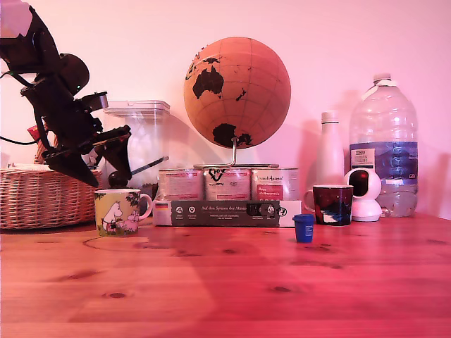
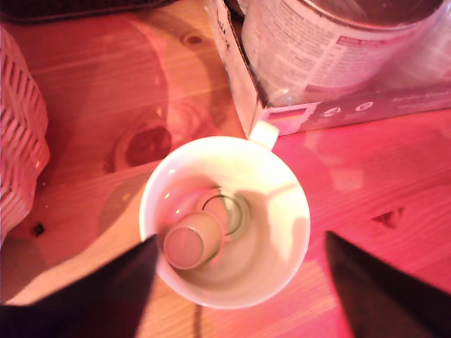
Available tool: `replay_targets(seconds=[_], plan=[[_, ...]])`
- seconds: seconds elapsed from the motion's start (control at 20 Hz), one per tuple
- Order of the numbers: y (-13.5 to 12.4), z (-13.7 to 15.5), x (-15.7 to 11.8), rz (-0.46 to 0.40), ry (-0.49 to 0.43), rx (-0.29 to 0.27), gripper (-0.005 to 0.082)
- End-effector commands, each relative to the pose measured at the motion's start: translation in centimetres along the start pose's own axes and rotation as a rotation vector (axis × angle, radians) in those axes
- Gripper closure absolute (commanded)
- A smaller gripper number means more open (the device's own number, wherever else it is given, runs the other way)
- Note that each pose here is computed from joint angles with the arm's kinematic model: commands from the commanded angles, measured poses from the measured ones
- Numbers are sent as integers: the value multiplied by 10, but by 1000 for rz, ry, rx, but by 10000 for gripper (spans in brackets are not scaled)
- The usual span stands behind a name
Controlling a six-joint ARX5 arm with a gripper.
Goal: Pick up the coffee capsules on the table and drop them inside the coffee cup
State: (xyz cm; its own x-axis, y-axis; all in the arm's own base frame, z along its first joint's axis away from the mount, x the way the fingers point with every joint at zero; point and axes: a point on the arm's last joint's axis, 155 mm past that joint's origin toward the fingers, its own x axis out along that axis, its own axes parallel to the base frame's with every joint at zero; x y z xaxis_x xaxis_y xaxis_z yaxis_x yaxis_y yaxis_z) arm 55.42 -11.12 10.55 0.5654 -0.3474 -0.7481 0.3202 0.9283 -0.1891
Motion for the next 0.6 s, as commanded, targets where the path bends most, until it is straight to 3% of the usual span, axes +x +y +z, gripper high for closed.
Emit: replay_targets(seconds=[0.0, 0.05, 0.55], plan=[[-3, -3, 10, -21, 9, -1, 720], [-3, -2, 10, -23, 8, -1, 797], [-21, 13, -15, -54, -27, 57, 785]])
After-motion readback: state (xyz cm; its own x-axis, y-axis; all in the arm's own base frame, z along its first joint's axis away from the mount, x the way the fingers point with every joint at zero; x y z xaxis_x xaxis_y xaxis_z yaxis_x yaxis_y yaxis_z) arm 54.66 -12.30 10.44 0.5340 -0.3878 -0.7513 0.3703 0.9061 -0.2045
